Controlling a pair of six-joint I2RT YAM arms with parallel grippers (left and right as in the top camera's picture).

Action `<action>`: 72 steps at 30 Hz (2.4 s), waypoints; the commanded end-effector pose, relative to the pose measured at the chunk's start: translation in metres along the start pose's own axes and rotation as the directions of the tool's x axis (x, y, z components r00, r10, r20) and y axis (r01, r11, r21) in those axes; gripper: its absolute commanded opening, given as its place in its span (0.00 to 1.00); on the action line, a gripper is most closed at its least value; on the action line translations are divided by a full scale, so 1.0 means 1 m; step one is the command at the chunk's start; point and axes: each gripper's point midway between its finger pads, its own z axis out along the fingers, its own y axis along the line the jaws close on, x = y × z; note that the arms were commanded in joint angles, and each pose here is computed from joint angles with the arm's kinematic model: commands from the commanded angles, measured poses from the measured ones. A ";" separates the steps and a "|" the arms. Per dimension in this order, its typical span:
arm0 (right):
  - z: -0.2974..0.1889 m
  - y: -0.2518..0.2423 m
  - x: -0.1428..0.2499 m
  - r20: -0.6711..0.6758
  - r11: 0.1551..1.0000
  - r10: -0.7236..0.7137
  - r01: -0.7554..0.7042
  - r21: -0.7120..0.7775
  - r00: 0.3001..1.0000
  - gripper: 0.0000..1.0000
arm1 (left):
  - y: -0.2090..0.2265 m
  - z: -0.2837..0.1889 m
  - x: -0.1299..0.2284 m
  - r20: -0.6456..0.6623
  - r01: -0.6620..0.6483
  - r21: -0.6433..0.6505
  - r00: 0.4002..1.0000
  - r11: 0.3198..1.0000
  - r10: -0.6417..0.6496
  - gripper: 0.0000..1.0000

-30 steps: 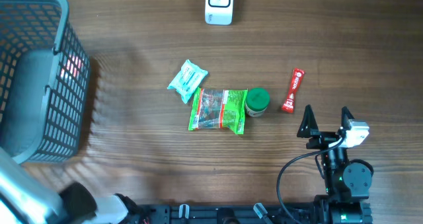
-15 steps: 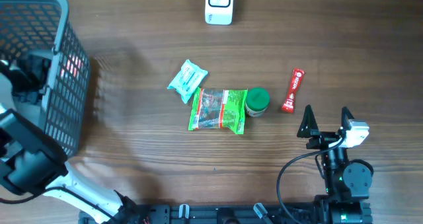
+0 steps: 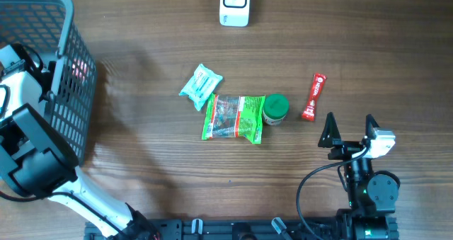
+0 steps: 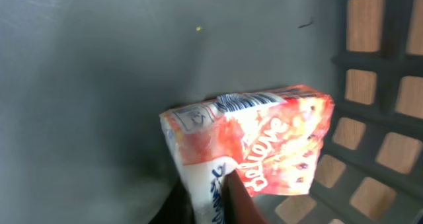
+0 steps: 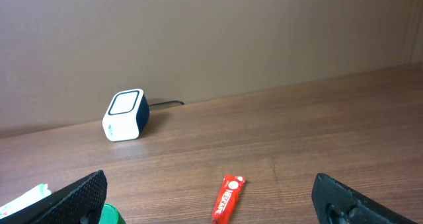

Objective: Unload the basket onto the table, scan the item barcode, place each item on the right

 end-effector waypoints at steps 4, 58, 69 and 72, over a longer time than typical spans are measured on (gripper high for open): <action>0.000 0.001 -0.002 0.009 1.000 -0.014 0.014 -0.003 1.000 1.00 | 0.004 -0.040 -0.027 0.094 0.032 0.025 0.995 0.999 -0.034 0.04; 0.000 0.001 -0.002 0.009 1.000 -0.014 0.014 -0.003 1.000 1.00 | -0.222 -0.276 0.223 0.738 -0.740 0.074 0.491 0.668 0.463 1.00; 0.000 0.001 -0.002 0.009 1.000 -0.014 0.014 -0.003 1.000 1.00 | -0.223 -0.437 0.116 0.899 -0.686 -0.238 0.111 0.688 0.423 1.00; 0.000 -0.001 -0.002 0.012 1.000 -0.016 0.016 0.008 1.000 1.00 | -0.229 -0.439 0.151 0.889 -0.821 -0.158 0.124 0.549 0.442 1.00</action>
